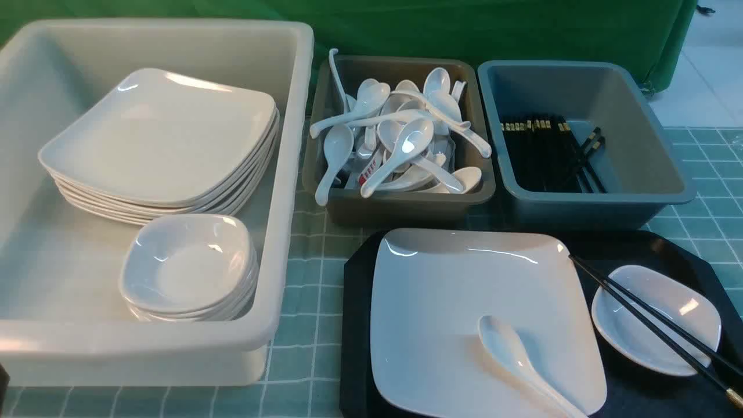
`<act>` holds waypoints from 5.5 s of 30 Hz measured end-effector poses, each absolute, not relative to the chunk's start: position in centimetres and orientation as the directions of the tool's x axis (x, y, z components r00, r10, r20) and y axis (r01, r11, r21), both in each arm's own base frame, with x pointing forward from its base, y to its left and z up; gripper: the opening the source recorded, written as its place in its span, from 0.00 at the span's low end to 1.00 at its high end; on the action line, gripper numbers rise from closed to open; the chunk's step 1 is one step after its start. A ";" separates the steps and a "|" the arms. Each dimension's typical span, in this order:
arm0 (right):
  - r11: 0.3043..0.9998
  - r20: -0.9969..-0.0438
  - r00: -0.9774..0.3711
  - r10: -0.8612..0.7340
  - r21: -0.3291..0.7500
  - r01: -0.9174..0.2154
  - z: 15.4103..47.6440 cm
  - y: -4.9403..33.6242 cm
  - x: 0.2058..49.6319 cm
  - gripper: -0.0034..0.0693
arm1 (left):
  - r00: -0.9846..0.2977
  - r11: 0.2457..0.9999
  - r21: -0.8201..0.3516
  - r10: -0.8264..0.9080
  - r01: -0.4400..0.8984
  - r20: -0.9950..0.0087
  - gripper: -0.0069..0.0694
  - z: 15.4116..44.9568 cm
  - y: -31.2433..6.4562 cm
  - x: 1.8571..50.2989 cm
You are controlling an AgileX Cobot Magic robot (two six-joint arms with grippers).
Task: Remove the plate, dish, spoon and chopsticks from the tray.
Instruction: Use the right arm to grab a pair of chopsticks from the plate, then use the right arm to put the chopsticks into the small storage box on the right, then use the right arm to grab a soup spoon from the plate
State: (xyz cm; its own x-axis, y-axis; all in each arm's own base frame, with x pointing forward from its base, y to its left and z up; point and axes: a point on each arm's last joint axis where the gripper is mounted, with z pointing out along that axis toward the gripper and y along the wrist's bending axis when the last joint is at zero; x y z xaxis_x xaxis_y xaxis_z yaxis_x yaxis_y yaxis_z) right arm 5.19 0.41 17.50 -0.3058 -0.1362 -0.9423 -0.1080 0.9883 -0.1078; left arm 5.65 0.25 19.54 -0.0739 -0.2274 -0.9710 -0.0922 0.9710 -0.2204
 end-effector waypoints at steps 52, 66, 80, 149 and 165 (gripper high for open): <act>0.902 -0.889 -0.249 0.383 0.418 -0.105 23.8 1.4 6.1 0.34 | -0.519 0.784 -0.149 0.243 0.603 -0.819 0.11 32.4 -9.0 14.9; 0.868 -0.314 -0.810 -0.496 -0.144 -0.475 29.4 5.8 19.6 0.32 | -0.403 0.687 -0.146 0.231 0.712 -0.885 0.11 34.4 -8.9 11.7; 0.891 -0.116 -0.884 -0.453 -0.054 -0.450 20.5 2.7 28.8 0.72 | -0.270 0.618 -0.075 0.229 0.783 -0.935 0.11 36.2 -7.3 6.2; 0.835 -0.266 -0.808 -0.526 0.019 -0.550 31.7 11.8 28.4 0.43 | -0.146 0.705 0.061 0.229 0.706 -0.962 0.11 36.9 -6.6 7.4; 0.781 -0.143 -0.776 -0.614 0.035 -0.624 18.7 15.6 23.2 0.67 | -0.146 0.705 0.061 0.229 0.706 -0.962 0.11 36.9 -6.6 7.4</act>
